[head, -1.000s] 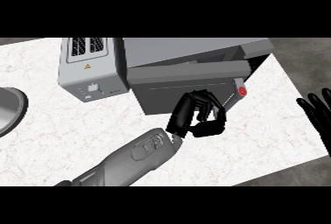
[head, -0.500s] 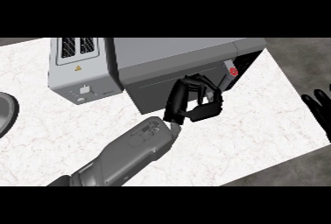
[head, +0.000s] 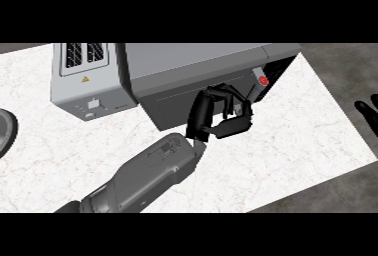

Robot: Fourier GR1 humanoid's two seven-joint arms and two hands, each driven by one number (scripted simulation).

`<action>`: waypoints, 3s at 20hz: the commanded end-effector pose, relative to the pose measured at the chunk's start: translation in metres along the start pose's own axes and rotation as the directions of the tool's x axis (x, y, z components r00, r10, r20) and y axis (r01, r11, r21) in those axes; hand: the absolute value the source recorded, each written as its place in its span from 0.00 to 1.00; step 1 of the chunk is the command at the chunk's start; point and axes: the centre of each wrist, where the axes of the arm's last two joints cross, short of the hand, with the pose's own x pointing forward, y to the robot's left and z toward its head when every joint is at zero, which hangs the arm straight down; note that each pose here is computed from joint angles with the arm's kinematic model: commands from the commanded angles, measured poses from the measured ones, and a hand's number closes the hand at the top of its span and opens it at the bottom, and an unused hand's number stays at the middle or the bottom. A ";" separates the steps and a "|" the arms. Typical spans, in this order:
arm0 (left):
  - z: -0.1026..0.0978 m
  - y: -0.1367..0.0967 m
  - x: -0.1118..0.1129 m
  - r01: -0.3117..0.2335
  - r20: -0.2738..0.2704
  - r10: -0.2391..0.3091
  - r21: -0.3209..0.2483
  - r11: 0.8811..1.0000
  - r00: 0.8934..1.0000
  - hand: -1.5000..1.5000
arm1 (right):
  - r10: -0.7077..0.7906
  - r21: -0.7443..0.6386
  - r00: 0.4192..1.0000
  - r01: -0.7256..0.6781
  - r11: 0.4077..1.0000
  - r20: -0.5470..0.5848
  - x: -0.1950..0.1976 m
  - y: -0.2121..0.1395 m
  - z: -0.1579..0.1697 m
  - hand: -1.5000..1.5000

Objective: Pick up the milk, place it into the microwave and close the microwave

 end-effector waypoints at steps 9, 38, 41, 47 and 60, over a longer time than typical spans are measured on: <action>-0.024 0.012 0.003 -0.006 0.042 0.004 0.061 0.998 0.999 1.00 | -0.013 0.015 0.999 0.012 1.000 0.029 0.016 -0.006 -0.010 0.00; -0.022 0.014 -0.007 -0.041 0.087 0.034 0.077 0.996 0.996 1.00 | -0.055 0.093 0.998 0.053 0.994 0.019 0.040 -0.018 -0.024 0.00; -0.025 0.011 -0.003 -0.046 0.101 0.039 0.077 0.996 0.994 1.00 | -0.068 0.124 0.997 0.064 0.990 0.030 0.044 -0.017 -0.029 0.00; -0.025 0.011 -0.004 -0.043 0.103 0.035 0.074 0.996 0.994 1.00 | -0.081 0.140 0.997 0.080 0.987 0.001 0.044 -0.019 -0.027 0.00; -0.025 0.010 -0.008 0.005 0.127 -0.009 0.029 1.000 0.992 1.00 | -0.097 0.184 0.995 0.090 0.979 0.026 0.055 -0.025 -0.032 0.00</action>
